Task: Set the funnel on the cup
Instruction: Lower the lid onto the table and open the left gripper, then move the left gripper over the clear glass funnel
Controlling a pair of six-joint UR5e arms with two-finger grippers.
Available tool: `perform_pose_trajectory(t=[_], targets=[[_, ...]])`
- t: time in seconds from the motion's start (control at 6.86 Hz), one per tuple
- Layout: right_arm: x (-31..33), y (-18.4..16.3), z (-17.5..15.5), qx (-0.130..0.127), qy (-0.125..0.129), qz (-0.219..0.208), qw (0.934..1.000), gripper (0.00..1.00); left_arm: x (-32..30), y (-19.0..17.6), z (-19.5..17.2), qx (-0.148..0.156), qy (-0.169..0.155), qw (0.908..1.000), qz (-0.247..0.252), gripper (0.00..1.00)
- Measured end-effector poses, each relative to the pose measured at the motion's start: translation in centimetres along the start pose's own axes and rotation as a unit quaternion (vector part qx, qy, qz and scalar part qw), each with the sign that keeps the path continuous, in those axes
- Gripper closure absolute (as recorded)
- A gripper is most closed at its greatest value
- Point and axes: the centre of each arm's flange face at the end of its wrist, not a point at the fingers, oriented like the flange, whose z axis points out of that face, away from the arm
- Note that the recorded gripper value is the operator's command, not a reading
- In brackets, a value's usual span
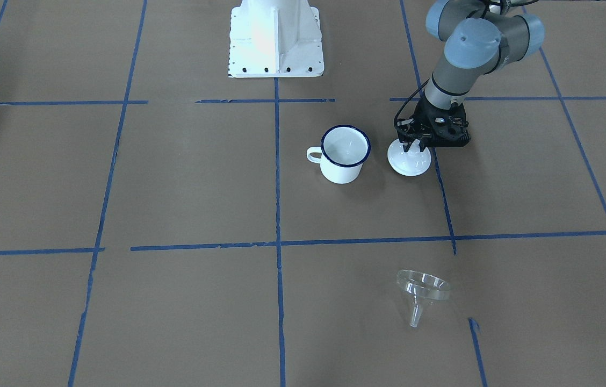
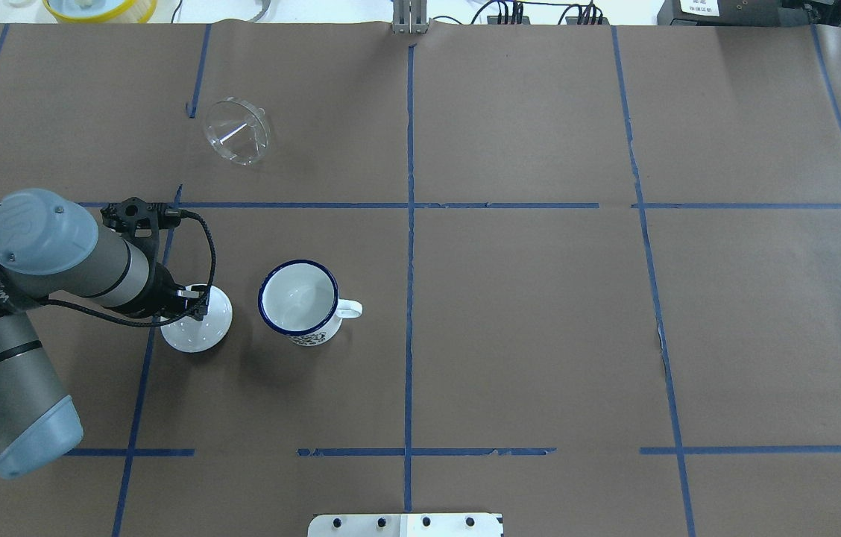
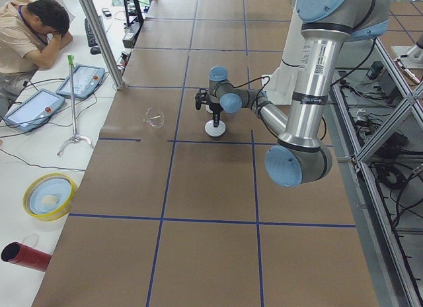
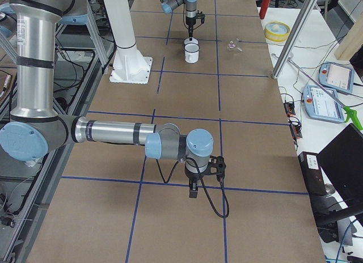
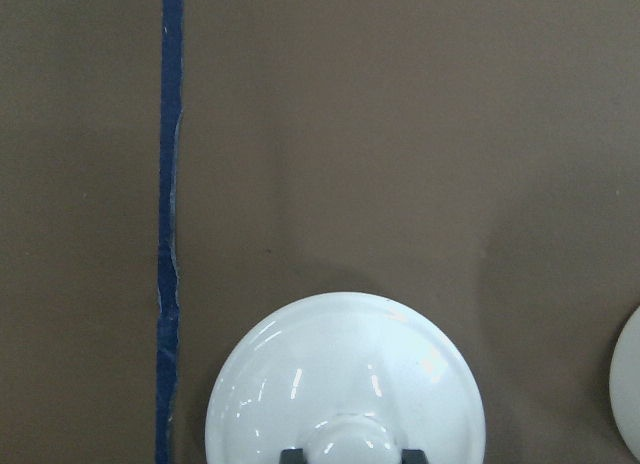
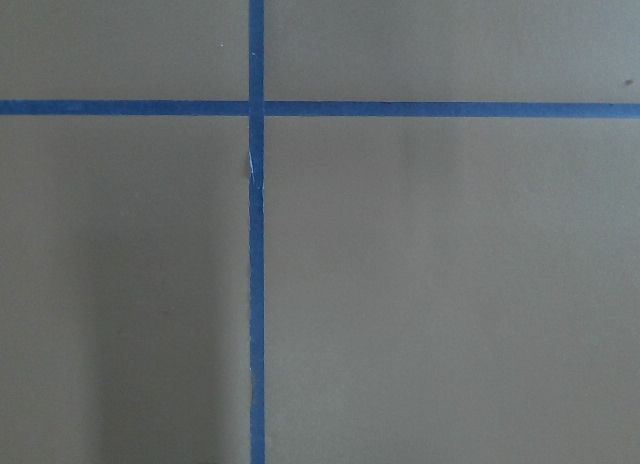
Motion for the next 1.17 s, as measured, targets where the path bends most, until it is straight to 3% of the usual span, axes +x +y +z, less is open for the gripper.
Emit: perform_pose_trajectory(t=[0.44,0.58,0.73,0.87,1.02,1.17], targets=[[0.0,0.0,0.0,0.0,0.0,0.0,1.0,0.0,1.4,-0.4,-2.4,0.016,0.021,0.9996,-0.014,0.0],[0.0,0.0,0.0,0.0,0.0,0.0,1.0,0.0,2.3,-1.8,-5.4,0.041,0.044,0.9972,-0.046,0.0],[0.0,0.0,0.0,0.0,0.0,0.0,1.0,0.0,2.9,-4.3,-8.8,0.077,0.067,0.9884,-0.112,0.0],[0.0,0.0,0.0,0.0,0.0,0.0,1.0,0.0,3.6,-6.5,-11.3,0.123,0.099,0.9677,-0.197,0.0],[0.0,0.0,0.0,0.0,0.0,0.0,1.0,0.0,4.1,-8.3,-11.7,0.16,0.14,0.9374,-0.276,0.0],[0.0,0.0,0.0,0.0,0.0,0.0,1.0,0.0,4.1,-10.6,-9.6,0.183,0.186,0.9003,-0.348,0.0]])
